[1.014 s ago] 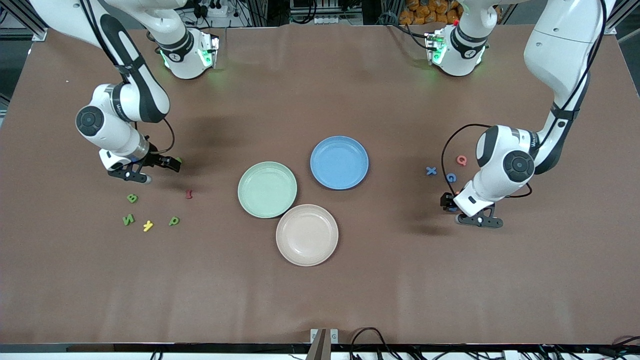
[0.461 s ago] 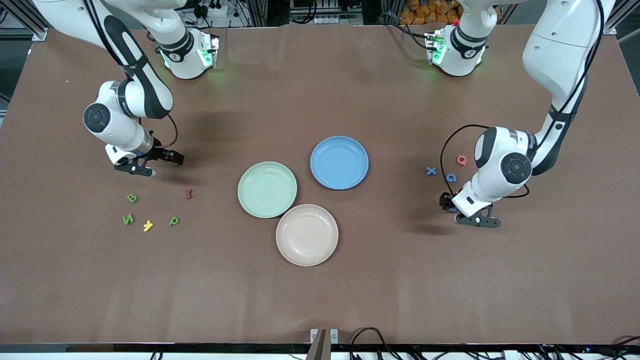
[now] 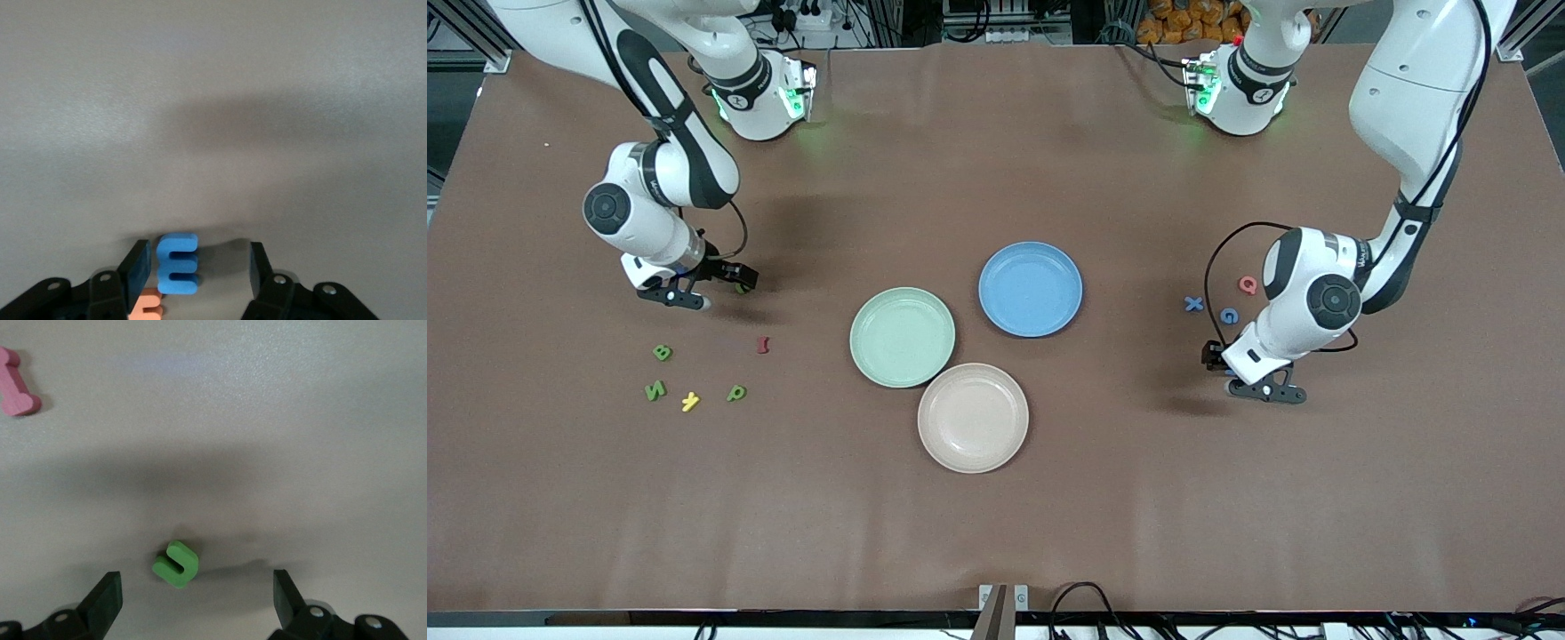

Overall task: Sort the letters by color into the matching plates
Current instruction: 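Grasp the green u with the right gripper while the left gripper lifts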

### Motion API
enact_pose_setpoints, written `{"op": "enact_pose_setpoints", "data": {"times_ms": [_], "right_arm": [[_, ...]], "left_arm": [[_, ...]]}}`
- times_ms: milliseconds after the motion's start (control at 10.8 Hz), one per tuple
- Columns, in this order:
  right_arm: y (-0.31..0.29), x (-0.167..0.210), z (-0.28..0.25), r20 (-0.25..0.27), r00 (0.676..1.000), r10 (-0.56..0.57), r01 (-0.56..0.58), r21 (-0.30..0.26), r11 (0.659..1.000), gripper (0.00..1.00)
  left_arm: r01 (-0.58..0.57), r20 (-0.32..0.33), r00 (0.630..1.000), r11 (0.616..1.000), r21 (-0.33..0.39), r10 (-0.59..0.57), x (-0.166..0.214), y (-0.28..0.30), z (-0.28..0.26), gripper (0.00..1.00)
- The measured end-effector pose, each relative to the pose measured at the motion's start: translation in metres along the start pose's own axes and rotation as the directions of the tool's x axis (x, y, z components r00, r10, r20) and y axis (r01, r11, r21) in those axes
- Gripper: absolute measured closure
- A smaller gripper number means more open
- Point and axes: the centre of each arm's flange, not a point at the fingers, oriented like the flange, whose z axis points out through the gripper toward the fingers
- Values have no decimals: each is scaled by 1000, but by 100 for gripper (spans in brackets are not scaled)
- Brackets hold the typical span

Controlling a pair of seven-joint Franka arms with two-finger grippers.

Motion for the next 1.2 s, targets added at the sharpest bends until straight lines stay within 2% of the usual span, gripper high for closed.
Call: {"op": "enact_pose_setpoints", "data": {"times_ms": [461,553,645,738,922,1014,1107,1199], "right_arm": [[-6,-3,17,5,1000,-16,16,-2,1000,0],[-7,-3,17,5,1000,-19,19,-3,1000,0],[-8,-3,17,5,1000,-20,20,-3,1000,0],[-8,-3,17,5,1000,-21,21,-3,1000,0],[-8,-4,17,6,1000,-21,21,-3,1000,3],[-9,-4,17,5,1000,-23,23,-3,1000,11],[-9,-3,15,0,1000,-23,23,-2,1000,24],[-9,-3,14,0,1000,-23,23,-2,1000,26]], "left_arm": [[-22,-1,1000,1000,14,22,0,0,2,41],[-29,0,1000,999,20,29,0,-1,2,49],[-32,-1,999,999,23,32,0,-1,2,64],[-34,-2,999,999,24,34,0,-1,2,73],[-34,-2,999,999,24,34,0,-1,2,73],[-34,-2,999,999,24,34,0,-1,2,73],[-34,-2,999,999,24,34,0,-1,2,73],[-34,-2,999,999,24,34,0,-1,2,73]]}}
